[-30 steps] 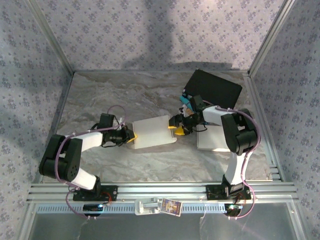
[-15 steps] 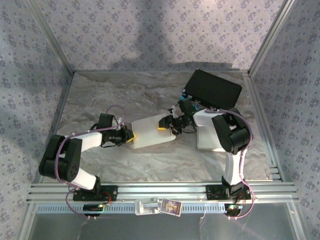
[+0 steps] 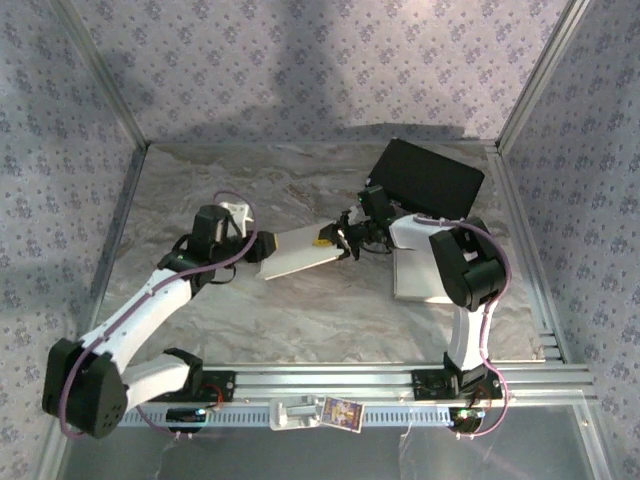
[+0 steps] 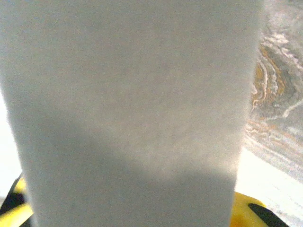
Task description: Fold the paper box
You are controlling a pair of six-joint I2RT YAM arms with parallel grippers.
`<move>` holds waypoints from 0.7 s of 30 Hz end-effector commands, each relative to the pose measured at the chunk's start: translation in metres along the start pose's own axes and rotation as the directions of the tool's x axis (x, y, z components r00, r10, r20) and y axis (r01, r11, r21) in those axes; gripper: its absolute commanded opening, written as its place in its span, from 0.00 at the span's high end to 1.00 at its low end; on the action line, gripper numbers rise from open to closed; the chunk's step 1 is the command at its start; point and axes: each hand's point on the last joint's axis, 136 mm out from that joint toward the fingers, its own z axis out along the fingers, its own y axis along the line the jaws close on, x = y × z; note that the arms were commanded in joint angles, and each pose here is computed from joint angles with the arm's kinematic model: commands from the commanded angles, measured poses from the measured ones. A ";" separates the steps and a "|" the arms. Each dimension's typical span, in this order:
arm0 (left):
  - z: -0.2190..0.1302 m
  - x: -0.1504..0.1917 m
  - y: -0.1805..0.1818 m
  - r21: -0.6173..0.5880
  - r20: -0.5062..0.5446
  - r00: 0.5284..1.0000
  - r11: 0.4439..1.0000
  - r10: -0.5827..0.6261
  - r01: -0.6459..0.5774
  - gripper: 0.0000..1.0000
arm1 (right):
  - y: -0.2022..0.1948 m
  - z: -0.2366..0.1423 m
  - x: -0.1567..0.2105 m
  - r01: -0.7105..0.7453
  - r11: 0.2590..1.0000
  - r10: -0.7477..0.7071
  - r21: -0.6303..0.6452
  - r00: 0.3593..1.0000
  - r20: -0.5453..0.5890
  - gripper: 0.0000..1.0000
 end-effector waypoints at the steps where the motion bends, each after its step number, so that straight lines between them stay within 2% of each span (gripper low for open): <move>1: -0.010 0.016 -0.018 -0.013 -0.057 0.919 0.920 0.389 -0.391 0.61 | -0.005 -0.019 0.008 -0.248 0.966 0.248 0.074 0.969 0.007 0.75; 3: -0.013 0.034 -0.040 0.052 -0.074 0.803 0.807 0.591 -0.589 0.60 | -0.008 -0.027 0.013 -0.323 0.942 0.325 0.092 0.946 -0.009 0.74; 4: -0.015 0.046 -0.050 0.093 -0.078 0.727 0.731 0.683 -0.676 0.57 | -0.003 -0.033 0.014 -0.346 0.933 0.349 0.094 0.937 -0.016 0.75; 6: -0.018 0.060 -0.058 0.130 -0.082 0.617 0.622 0.783 -0.772 0.53 | -0.002 -0.044 0.018 -0.383 0.917 0.389 0.114 0.921 -0.035 0.75; 8: -0.015 0.066 -0.054 0.123 -0.109 0.545 0.555 0.832 -0.823 0.49 | 0.000 -0.052 0.022 -0.395 0.909 0.404 0.132 0.914 -0.045 0.74; 11: -0.005 0.065 -0.048 0.102 -0.142 0.483 0.498 0.864 -0.861 0.45 | 0.001 -0.057 0.031 -0.432 0.889 0.446 0.152 0.892 -0.074 0.74; 13: 0.003 0.056 -0.042 0.042 -0.172 0.447 0.459 0.878 -0.887 0.42 | 0.002 -0.059 0.035 -0.435 0.885 0.453 0.167 0.887 -0.088 0.74; 15: 0.012 0.055 -0.041 0.040 -0.188 0.413 0.427 0.891 -0.904 0.41 | 0.001 -0.061 0.039 -0.438 0.881 0.458 0.177 0.884 -0.094 0.74; 21: 0.028 0.067 -0.044 0.075 -0.199 0.371 0.392 0.907 -0.917 0.41 | 0.001 -0.062 0.045 -0.461 0.870 0.482 0.176 0.870 -0.106 0.74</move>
